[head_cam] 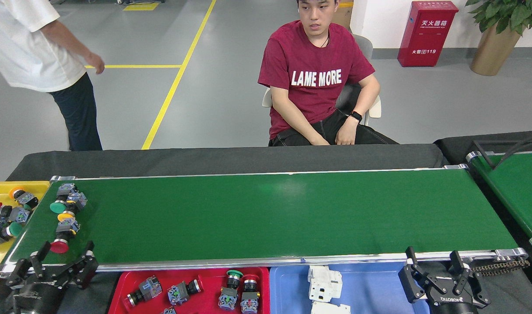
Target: Pick switch part from conveyor to tray
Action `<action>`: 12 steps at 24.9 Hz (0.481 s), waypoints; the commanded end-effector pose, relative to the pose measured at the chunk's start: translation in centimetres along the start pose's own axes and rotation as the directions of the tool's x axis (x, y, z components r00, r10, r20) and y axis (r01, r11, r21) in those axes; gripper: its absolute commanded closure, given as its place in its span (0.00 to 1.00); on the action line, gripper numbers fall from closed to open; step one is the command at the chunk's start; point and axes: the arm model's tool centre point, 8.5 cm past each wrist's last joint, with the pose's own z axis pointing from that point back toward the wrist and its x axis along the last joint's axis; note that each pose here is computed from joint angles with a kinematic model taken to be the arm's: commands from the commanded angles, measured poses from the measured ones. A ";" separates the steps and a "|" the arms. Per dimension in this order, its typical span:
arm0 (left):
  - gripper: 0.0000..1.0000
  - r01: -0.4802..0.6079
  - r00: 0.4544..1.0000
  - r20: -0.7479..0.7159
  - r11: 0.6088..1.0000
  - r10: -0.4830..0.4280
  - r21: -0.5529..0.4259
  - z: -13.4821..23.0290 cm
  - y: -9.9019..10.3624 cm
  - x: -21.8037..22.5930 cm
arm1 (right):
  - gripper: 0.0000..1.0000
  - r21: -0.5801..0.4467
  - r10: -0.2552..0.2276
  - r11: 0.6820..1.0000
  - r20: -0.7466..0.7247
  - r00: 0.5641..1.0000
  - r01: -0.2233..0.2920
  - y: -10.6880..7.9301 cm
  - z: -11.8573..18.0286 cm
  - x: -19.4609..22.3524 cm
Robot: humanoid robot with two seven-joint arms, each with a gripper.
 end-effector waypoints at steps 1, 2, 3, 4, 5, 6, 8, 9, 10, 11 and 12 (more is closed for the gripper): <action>0.00 0.000 0.999 -0.051 1.000 0.001 0.014 -1.1 1.0 -1.6 | 0.02 -0.033 0.003 0.999 0.007 1.000 -0.002 -0.9 -0.2 0.0; 0.00 -0.006 0.998 -0.056 1.000 0.007 0.008 -1.4 0.9 -1.7 | 0.02 -0.034 0.002 0.999 0.008 1.000 -0.002 -0.9 -0.3 0.1; 0.00 -0.021 0.998 -0.059 1.000 0.021 0.002 -1.9 0.9 -1.7 | 0.02 -0.034 0.002 0.999 0.010 1.000 -0.002 -0.9 -0.3 0.1; 0.01 -0.032 0.998 -0.061 0.999 0.032 0.001 -2.4 1.0 -1.7 | 0.02 -0.035 0.002 0.999 0.010 1.000 -0.002 -1.0 -0.3 0.1; 0.03 -0.041 0.997 -0.063 0.999 0.041 -0.004 -2.8 1.0 -1.8 | 0.02 -0.035 0.001 0.999 0.010 1.000 0.000 -0.9 -0.3 0.1; 0.07 -0.045 0.997 -0.066 0.999 0.044 -0.009 -3.1 1.0 -2.0 | 0.02 -0.037 0.001 0.999 0.010 1.000 0.000 -1.0 -0.4 0.1; 0.30 -0.053 0.997 -0.058 0.998 0.051 -0.029 -3.8 0.8 -1.7 | 0.02 -0.038 -0.001 0.999 0.010 1.000 0.001 -1.0 -0.4 0.2; 0.51 -0.058 0.997 -0.047 0.997 0.057 -0.040 -4.5 0.8 -1.4 | 0.02 -0.038 -0.001 0.999 0.010 1.000 0.001 -1.0 -0.4 0.2; 0.62 -0.065 0.997 -0.043 0.997 0.063 -0.043 -5.0 0.9 -1.3 | 0.02 -0.038 -0.003 0.999 0.010 1.000 0.003 -1.0 -0.4 0.2; 0.74 -0.071 0.997 -0.042 0.997 0.069 -0.041 -5.4 0.8 -1.2 | 0.02 -0.038 -0.003 0.999 0.010 1.000 0.003 -1.0 -0.4 0.2; 0.77 -0.078 0.996 -0.042 0.996 0.077 -0.034 -5.7 0.6 -1.0 | 0.02 -0.038 -0.003 0.999 0.010 1.000 0.003 -1.0 -0.4 0.2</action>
